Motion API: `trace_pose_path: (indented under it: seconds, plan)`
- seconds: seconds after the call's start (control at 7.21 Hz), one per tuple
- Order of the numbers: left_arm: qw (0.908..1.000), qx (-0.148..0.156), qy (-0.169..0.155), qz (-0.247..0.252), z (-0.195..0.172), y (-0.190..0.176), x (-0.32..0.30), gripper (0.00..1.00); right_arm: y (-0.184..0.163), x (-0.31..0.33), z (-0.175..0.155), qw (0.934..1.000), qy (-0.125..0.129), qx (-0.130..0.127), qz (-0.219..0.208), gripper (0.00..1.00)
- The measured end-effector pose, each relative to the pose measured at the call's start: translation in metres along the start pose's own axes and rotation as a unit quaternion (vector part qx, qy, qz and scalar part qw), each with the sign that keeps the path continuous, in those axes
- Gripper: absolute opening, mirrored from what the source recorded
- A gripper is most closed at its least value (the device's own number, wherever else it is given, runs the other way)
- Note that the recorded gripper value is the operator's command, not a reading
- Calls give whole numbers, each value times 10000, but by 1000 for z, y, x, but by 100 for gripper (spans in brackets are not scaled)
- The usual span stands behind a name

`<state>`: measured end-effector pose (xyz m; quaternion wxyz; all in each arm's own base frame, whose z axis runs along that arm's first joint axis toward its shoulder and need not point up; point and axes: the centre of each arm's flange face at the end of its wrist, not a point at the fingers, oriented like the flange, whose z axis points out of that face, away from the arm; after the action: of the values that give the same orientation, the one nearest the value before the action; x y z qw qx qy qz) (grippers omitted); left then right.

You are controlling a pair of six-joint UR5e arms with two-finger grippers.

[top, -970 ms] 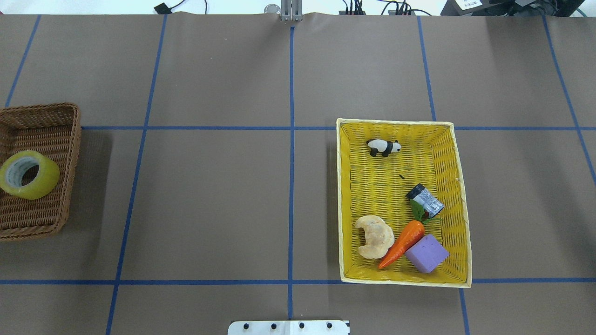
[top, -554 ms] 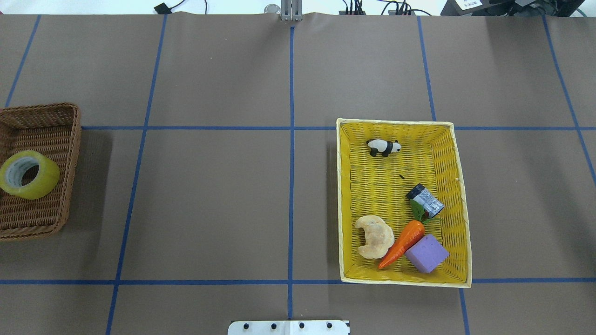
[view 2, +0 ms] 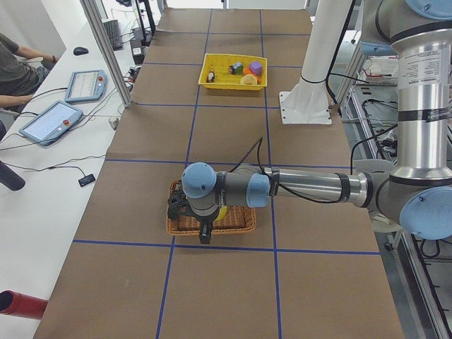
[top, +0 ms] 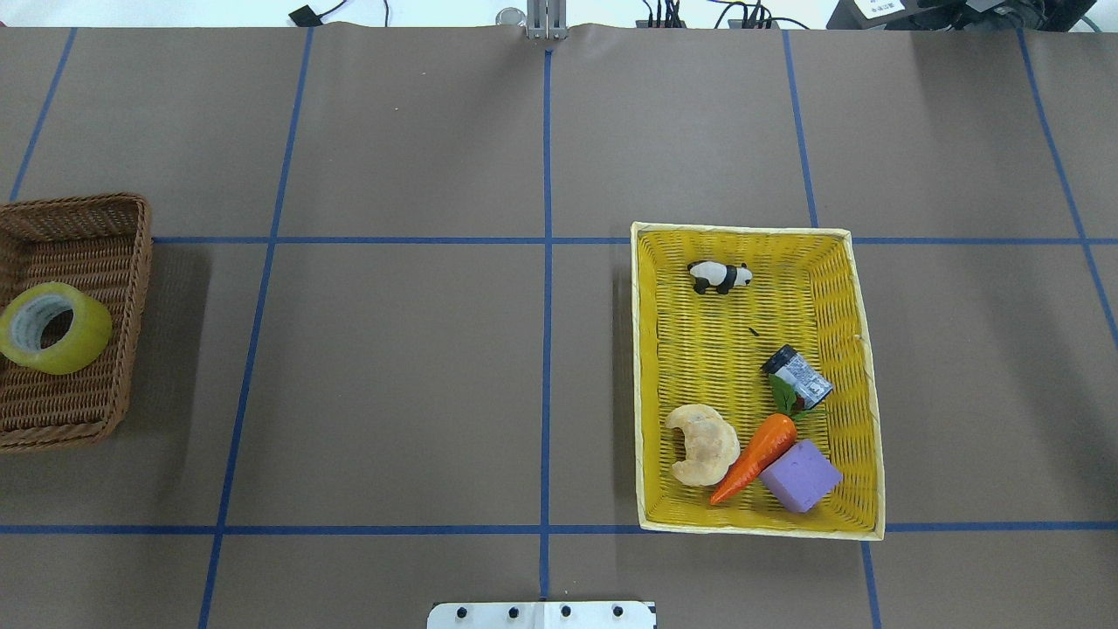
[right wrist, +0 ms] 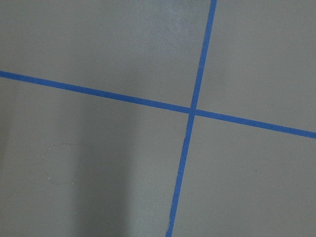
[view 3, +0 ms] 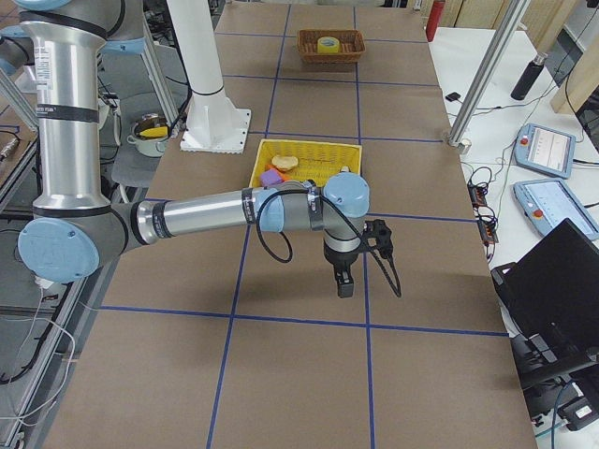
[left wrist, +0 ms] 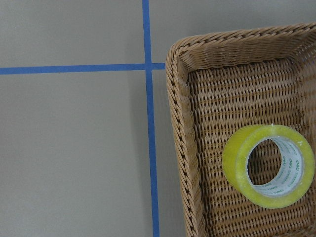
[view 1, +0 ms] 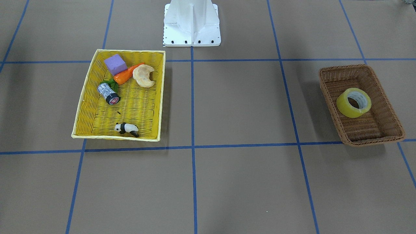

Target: Move tape to another basket

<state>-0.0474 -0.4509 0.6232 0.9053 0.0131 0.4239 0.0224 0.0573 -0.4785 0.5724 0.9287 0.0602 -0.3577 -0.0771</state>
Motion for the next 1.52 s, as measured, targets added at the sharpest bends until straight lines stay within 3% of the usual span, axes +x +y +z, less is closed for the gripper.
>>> trace_pose_path:
  seconds: [1.52]
  plan:
    - [10000, 46, 3, 50, -1, -1, 1, 98, 0, 0, 0, 10000, 1, 3, 1, 100]
